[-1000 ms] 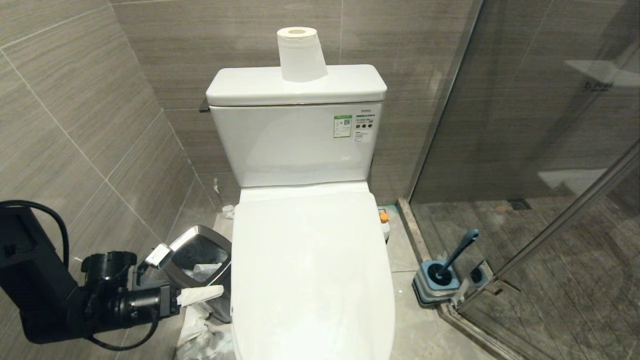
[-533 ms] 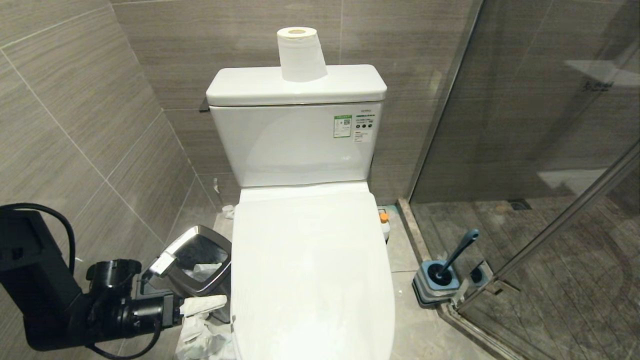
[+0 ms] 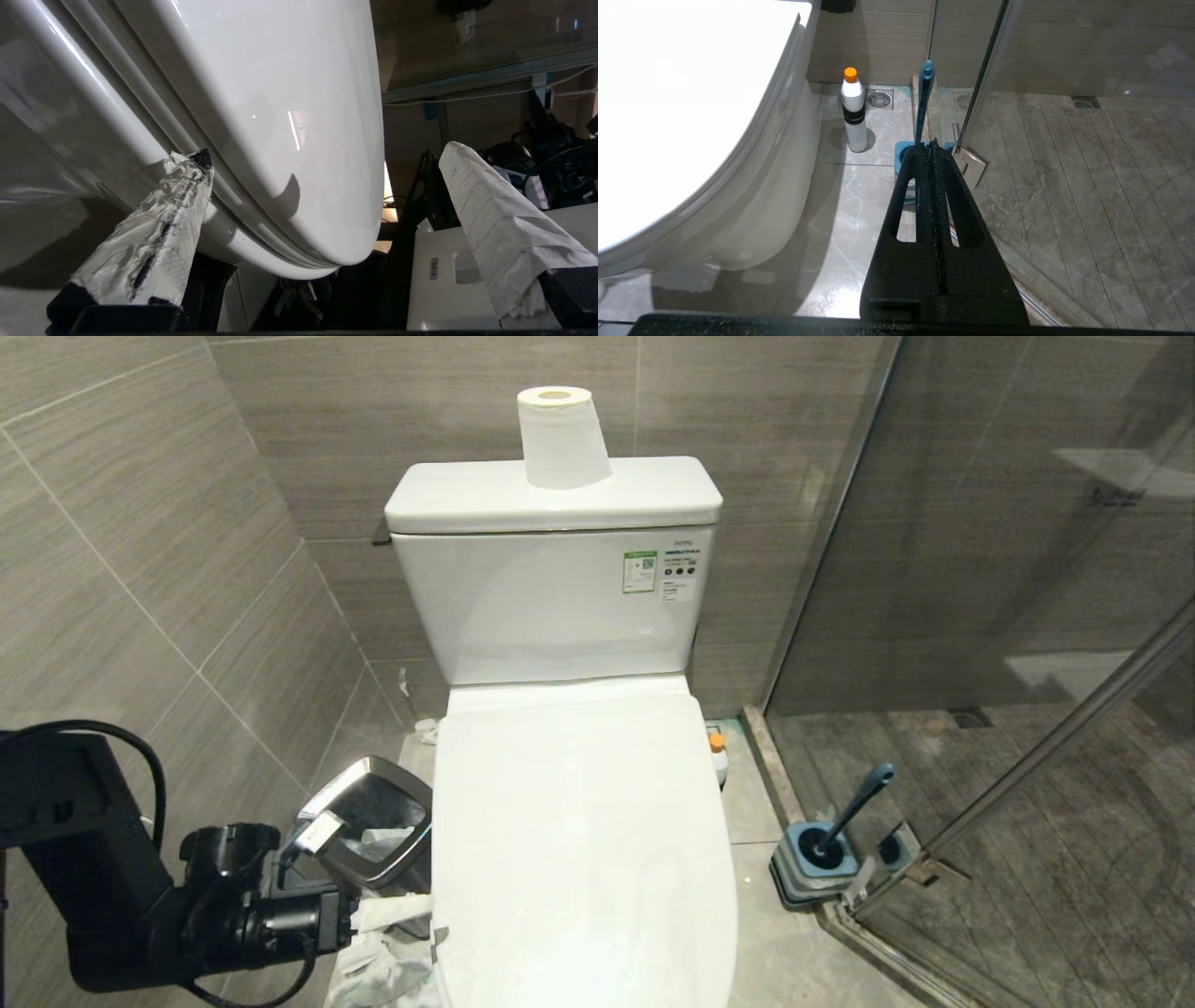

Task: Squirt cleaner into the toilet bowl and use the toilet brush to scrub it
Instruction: Use the left hand to lift the toilet lid slightly

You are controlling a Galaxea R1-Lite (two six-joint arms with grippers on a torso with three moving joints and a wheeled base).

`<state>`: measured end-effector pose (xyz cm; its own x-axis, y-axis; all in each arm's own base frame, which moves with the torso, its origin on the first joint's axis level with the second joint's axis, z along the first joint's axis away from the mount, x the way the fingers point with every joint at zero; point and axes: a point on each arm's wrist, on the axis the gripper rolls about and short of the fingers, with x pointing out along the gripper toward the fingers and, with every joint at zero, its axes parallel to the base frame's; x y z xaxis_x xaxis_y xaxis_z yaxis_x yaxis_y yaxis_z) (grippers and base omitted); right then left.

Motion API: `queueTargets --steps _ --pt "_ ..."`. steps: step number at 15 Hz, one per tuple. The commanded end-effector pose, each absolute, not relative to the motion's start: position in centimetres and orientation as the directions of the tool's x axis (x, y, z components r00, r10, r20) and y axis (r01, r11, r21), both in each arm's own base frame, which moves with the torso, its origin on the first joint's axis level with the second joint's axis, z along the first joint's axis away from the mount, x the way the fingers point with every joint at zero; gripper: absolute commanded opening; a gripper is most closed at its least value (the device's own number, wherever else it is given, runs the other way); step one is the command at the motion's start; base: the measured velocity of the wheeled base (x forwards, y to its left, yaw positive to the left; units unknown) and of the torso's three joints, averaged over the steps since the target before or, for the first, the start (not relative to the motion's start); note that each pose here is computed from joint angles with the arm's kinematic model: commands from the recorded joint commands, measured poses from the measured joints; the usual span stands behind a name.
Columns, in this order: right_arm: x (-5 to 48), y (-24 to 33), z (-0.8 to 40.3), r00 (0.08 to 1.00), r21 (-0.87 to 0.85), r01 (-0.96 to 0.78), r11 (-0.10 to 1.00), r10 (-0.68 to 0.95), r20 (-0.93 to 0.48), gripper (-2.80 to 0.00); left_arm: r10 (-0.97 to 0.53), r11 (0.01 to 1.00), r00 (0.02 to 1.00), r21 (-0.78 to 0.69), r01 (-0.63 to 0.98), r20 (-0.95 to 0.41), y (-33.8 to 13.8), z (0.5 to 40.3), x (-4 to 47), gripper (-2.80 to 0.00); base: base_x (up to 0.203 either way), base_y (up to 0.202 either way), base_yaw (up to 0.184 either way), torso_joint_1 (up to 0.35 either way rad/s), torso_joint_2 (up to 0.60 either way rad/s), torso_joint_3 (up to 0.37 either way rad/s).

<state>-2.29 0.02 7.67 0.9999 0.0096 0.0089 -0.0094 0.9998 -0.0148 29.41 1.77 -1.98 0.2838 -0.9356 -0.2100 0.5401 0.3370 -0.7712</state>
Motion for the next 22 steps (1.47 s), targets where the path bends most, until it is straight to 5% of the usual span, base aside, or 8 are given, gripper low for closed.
queueTargets --steps 1,22 --pt "-2.3 0.0 7.7 1.0 -0.015 -0.011 1.0 0.011 0.008 -2.8 -0.938 0.33 0.281 -0.77 0.546 -0.203 1.8 -2.4 29.6 0.0 0.0 0.0 0.0 0.0 0.0 0.0" --pt "-2.3 0.0 7.7 1.0 -0.015 -0.011 1.0 0.011 0.008 -2.8 -0.924 0.378 0.276 -0.747 0.547 -0.265 0.6 -3.2 29.5 0.0 0.0 0.0 0.0 0.0 0.0 0.0"
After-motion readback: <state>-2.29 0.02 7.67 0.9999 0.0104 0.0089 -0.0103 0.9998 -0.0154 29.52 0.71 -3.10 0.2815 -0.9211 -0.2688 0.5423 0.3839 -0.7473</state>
